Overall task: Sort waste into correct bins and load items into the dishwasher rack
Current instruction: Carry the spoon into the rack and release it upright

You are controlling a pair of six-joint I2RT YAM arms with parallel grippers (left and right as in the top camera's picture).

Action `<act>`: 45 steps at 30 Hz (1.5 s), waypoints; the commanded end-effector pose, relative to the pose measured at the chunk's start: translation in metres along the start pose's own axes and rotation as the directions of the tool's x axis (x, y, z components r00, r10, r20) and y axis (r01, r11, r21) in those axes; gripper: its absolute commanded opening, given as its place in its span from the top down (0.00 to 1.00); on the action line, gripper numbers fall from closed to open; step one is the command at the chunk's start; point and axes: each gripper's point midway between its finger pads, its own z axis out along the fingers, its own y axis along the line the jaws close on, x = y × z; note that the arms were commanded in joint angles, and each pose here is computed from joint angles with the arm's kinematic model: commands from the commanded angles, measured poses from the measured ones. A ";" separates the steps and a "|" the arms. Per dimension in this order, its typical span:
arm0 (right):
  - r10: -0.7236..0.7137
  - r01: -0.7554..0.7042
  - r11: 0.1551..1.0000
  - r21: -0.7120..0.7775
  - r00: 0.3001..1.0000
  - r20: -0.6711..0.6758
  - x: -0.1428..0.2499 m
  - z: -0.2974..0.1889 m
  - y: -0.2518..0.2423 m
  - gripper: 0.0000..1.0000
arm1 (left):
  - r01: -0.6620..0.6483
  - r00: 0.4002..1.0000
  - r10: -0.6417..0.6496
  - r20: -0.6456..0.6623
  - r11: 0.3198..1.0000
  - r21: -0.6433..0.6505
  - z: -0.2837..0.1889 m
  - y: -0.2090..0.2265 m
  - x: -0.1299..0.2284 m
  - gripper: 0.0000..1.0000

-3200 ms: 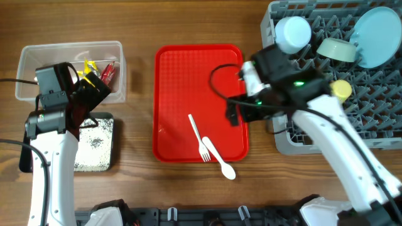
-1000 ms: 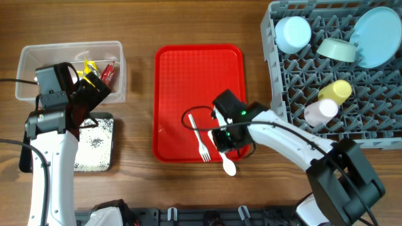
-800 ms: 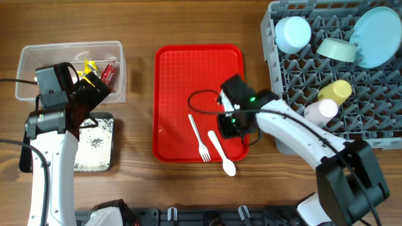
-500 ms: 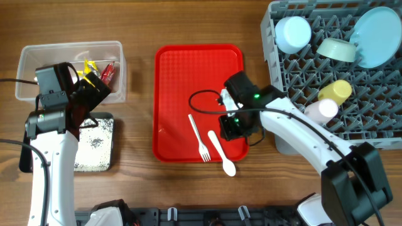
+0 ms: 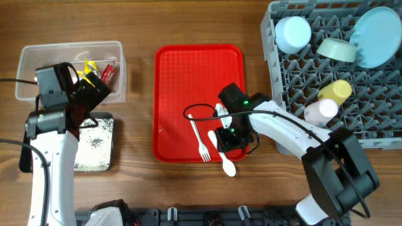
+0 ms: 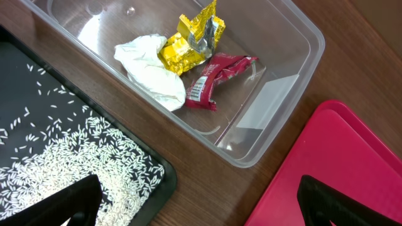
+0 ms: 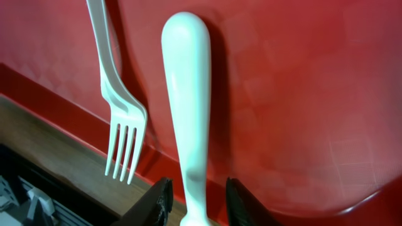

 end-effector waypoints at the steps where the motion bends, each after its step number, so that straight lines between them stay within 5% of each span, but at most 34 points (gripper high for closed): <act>1: -0.029 0.026 0.997 -0.075 0.999 -0.039 0.004 0.009 0.010 0.66 | 0.004 1.000 -0.004 0.020 1.000 -0.007 -0.002 0.000 -0.007 0.00; 14: -0.009 0.003 0.987 -0.158 0.999 -0.035 0.005 0.028 0.015 0.68 | 0.004 1.000 -0.004 0.020 1.000 -0.007 -0.002 0.001 -0.007 0.00; 19: -0.021 0.019 0.982 -0.188 1.000 -0.010 -0.001 0.027 0.021 0.96 | 0.004 1.000 -0.004 0.020 1.000 -0.007 -0.002 0.001 -0.007 0.00; 29: -0.004 0.007 0.981 -0.192 1.000 0.015 -0.010 0.018 0.017 0.96 | 0.004 1.000 -0.004 0.020 1.000 -0.007 -0.002 0.001 -0.007 0.00; 34: 0.013 0.006 0.985 -0.175 0.994 0.104 -0.033 -0.030 0.005 0.96 | 0.004 1.000 -0.004 0.020 1.000 -0.007 -0.002 0.001 -0.007 0.00; 45: 0.094 -0.156 0.982 0.108 0.894 0.439 -0.045 -0.194 -0.058 0.96 | 0.004 1.000 -0.004 0.020 1.000 -0.007 -0.002 0.000 -0.007 0.00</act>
